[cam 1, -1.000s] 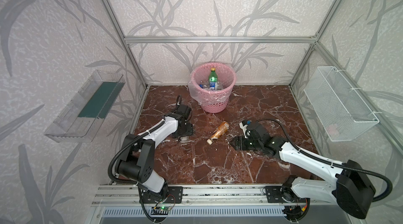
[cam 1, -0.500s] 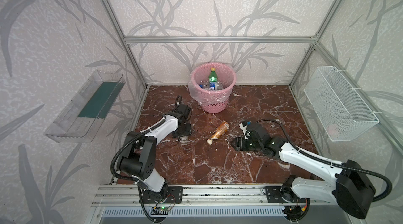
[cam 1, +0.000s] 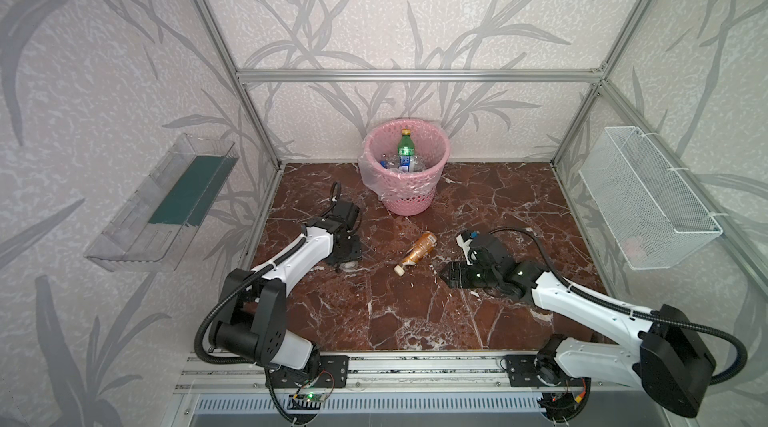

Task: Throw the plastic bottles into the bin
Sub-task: 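Lift the crane-label bottle with the left gripper and drop it into the pink bin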

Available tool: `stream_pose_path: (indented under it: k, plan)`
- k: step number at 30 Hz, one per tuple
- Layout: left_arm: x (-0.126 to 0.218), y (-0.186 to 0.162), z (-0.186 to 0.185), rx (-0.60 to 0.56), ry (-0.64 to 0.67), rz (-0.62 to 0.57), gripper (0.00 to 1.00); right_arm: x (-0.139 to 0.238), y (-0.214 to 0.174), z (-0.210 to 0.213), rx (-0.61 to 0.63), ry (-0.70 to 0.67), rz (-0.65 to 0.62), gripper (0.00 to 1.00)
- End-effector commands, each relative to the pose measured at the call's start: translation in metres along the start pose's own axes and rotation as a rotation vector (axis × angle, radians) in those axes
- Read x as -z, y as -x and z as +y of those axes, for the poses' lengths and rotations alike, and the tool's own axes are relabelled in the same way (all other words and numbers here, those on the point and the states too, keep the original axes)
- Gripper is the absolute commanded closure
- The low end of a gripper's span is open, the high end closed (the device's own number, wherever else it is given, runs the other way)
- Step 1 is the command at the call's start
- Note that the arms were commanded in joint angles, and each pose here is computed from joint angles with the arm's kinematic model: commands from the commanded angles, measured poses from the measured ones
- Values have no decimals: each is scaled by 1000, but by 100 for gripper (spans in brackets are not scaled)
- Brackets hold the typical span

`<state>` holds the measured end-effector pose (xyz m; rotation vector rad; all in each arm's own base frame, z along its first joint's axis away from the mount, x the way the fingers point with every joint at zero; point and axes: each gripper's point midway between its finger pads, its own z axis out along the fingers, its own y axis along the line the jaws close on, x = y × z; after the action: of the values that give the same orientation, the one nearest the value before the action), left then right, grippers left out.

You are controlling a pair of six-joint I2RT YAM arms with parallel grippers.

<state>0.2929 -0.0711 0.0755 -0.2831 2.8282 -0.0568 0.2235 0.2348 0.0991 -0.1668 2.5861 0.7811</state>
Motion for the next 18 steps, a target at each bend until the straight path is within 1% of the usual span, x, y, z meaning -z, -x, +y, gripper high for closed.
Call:
stream_pose_path:
  k: [1, 4, 7, 11, 13, 15, 17, 18]
  plan:
    - [14, -14, 3, 31, -31, -6, 48, -2, -3, -2, 12, -3, 2, 25]
    - [28, -22, 1, 42, -78, -40, 48, -2, -5, -3, 11, -8, 7, 25]
    - [47, -26, -8, 32, -172, -85, 47, -2, -6, -6, 8, -18, 11, 25]
    - [85, -16, -23, 14, -291, -203, 47, 0, -5, -11, 2, -31, 0, 25]
    - [116, 2, -36, 1, -369, -295, 47, 3, -4, -14, -5, -37, -8, 25]
    - [160, 32, -54, -9, -458, -424, 47, 7, -1, -15, 9, -40, -16, 25]
    - [217, 73, -79, -42, -554, -543, 46, 13, 3, -16, 13, -44, -28, 26]
    - [240, 93, -90, -57, -582, -583, 45, 15, 4, -16, 14, -44, -32, 26]
